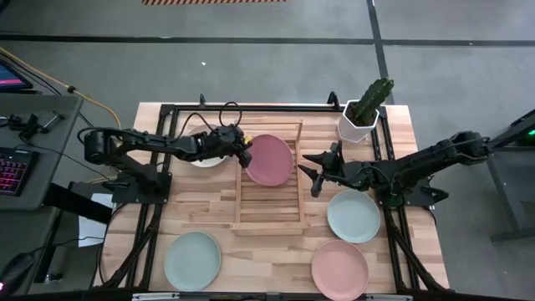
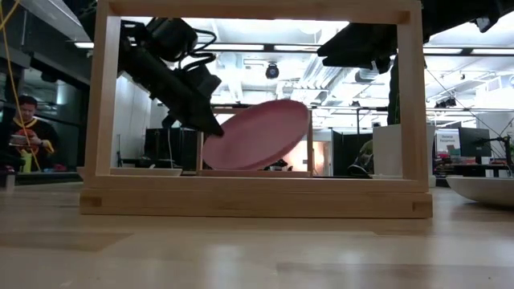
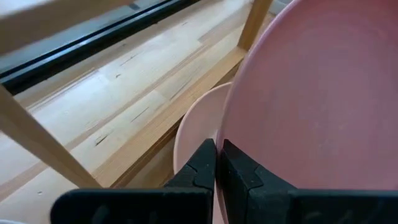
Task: Place and stack plates onto a shelf
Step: Stack the pink plate on top of the light pink plate on the shelf, then put the gray plate on the shelf
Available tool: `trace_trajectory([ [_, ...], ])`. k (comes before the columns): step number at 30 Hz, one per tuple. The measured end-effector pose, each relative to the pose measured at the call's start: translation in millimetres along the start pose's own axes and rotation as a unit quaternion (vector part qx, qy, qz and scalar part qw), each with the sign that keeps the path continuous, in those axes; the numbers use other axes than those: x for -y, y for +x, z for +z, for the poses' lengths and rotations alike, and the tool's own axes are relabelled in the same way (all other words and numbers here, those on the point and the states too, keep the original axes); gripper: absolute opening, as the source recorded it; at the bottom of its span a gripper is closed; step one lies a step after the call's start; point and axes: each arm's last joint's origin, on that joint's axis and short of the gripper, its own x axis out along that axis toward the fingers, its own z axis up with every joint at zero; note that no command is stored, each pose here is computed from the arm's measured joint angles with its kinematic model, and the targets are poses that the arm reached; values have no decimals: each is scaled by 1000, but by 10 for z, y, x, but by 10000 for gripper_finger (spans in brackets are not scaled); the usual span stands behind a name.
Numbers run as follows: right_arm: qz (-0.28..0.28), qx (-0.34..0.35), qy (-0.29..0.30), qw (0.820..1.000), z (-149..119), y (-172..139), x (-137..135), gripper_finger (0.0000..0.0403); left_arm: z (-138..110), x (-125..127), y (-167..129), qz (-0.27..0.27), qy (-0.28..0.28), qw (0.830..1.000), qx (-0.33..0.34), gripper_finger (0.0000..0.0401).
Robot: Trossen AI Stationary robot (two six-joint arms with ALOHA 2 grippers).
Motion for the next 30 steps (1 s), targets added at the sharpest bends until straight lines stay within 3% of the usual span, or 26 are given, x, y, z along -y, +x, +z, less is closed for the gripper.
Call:
trace_trajectory([
  [12,0,0,1,1000,-1,0,0,161,-7,-9,13,16,38,999,3,4],
  [30,0,-1,1,1000,-1,0,0,161,93,-4,-105,8,102,994,27,115],
])
